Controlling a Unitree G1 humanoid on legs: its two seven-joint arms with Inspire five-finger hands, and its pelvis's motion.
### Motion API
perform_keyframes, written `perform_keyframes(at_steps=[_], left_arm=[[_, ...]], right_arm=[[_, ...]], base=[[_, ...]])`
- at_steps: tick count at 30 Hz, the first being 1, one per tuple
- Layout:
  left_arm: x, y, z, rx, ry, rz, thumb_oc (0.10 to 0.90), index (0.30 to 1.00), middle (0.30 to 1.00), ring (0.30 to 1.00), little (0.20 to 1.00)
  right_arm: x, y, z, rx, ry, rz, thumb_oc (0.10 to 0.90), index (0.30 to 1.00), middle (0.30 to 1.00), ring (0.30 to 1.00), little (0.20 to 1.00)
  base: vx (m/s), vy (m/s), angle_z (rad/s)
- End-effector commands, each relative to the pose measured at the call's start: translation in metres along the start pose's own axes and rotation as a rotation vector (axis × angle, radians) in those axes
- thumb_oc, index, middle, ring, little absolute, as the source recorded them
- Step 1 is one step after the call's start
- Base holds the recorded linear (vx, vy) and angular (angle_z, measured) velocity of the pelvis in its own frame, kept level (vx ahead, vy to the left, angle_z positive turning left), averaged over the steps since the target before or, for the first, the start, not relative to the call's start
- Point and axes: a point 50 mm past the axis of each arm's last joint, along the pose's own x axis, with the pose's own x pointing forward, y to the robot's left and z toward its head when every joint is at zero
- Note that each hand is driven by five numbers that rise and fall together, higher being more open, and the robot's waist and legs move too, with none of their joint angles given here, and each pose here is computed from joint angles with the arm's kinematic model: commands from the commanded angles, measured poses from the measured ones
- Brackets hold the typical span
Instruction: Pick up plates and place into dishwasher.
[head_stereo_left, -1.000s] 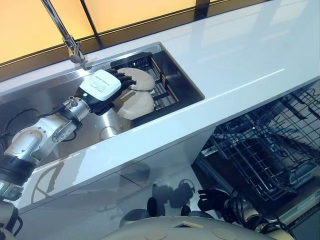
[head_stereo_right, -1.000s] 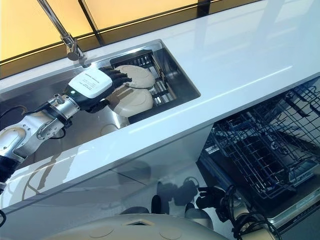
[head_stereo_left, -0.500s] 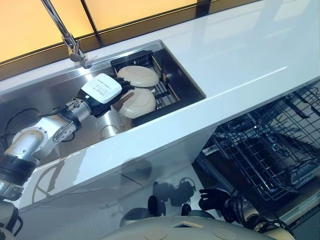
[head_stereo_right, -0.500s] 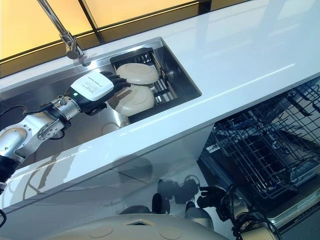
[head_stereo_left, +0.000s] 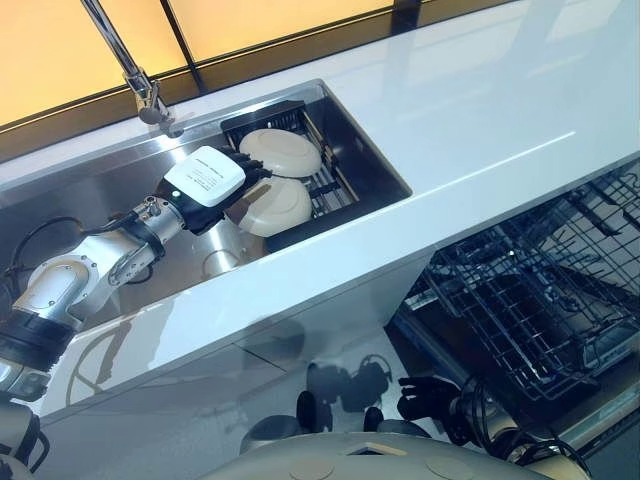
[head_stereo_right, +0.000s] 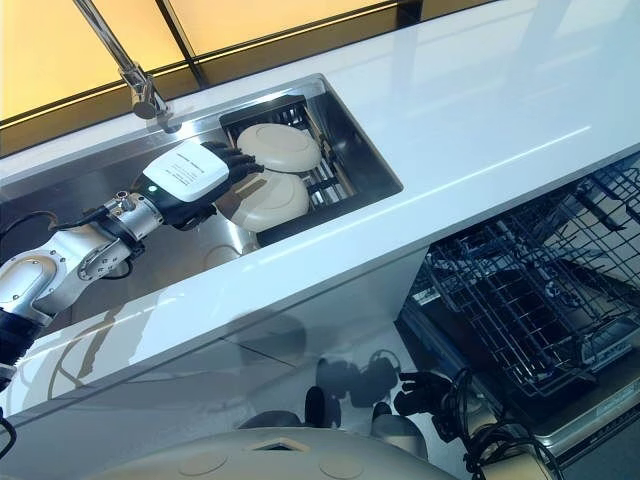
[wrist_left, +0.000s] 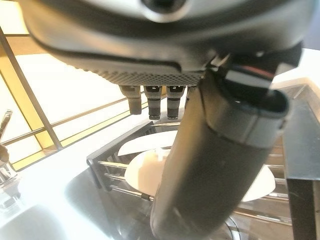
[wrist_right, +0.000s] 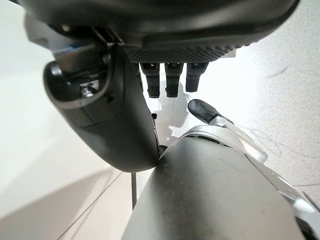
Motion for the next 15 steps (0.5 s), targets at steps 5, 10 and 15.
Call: perform_keyframes(at_steps=[5,10,15], left_arm=[[0.015,0.03,-0.017,0.036,0.077,0.123,0.8,0.9,0.9,0.9,0.9],[0.023,0.028,-0.011,0.039,0.056,0.088,0.8,0.9,0.9,0.9,0.9],[0.033,0.019,-0.004,0.054,0.035,0.015,0.8,0.9,0.9,0.9,0.9]], right_arm=[[-0.004,-0.004,-0.014,-0.026,0.046,0.003,0.8,0.9,0.9,0.9,0.9],[-0.003,-0.005,-0.011,-0.031,0.04,0.001,0.8,0.9,0.9,0.9,0.9],[-0.002,-0.005,-0.008,-0.034,0.038,0.001,0.8,0.9,0.9,0.9,0.9]], base=[[0.0,0.0,0.0],[0.0,0.0,0.0],[0.0,0.0,0.0]])
